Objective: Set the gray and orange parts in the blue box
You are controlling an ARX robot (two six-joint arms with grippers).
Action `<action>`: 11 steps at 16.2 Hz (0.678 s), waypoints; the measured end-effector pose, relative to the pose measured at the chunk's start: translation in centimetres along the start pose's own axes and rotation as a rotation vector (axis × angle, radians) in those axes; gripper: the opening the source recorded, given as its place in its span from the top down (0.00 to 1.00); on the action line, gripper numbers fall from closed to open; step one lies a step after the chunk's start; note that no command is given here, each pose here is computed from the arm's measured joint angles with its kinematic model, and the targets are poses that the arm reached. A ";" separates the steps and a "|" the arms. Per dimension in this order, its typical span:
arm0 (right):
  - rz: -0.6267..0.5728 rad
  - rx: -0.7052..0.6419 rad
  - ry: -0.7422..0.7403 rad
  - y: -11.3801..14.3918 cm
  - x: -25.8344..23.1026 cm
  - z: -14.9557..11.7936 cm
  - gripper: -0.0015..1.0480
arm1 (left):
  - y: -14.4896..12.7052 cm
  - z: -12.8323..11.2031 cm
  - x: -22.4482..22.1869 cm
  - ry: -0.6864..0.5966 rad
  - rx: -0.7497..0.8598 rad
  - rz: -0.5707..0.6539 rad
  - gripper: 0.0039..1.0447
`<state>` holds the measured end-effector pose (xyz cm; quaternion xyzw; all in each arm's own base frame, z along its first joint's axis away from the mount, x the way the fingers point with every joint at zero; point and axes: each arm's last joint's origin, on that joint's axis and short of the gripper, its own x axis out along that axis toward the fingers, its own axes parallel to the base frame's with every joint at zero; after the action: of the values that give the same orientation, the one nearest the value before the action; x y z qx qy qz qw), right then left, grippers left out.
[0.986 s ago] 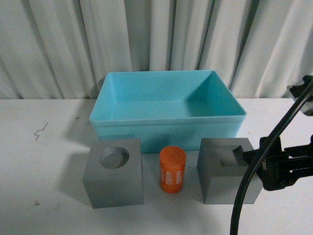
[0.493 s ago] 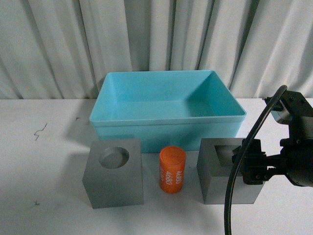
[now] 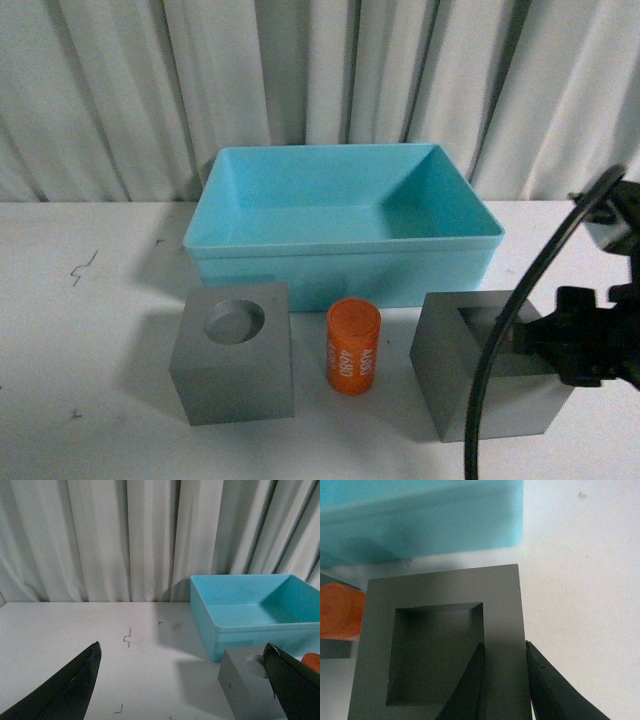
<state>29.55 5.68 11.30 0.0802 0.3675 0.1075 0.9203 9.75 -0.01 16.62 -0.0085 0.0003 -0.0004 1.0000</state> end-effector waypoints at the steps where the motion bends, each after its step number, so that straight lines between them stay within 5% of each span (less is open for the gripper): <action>1: 0.017 0.004 -0.039 0.1 -2.1 1.3 0.82 | 0.0 0.0 0.0 0.000 0.000 0.000 0.06; 4: 0.097 -0.039 -0.362 1.0 -9.6 8.4 0.82 | 0.0 0.0 0.0 0.000 0.000 0.000 0.06; 6: 0.099 -0.093 -0.541 1.3 -10.3 13.7 0.82 | 0.0 0.0 0.0 0.000 0.000 0.000 0.06; 9: 0.086 -0.063 -0.388 1.8 -0.5 16.3 0.82 | 0.0 0.0 0.0 0.000 0.000 0.000 0.06; 11: 0.091 -0.060 -0.361 2.5 1.3 16.5 0.82 | 0.0 0.0 0.0 0.000 0.000 0.000 0.06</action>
<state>41.60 7.26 22.84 0.0874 0.1891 0.1440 0.9674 9.75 -0.01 16.61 -0.0085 0.0003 -0.0004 1.0000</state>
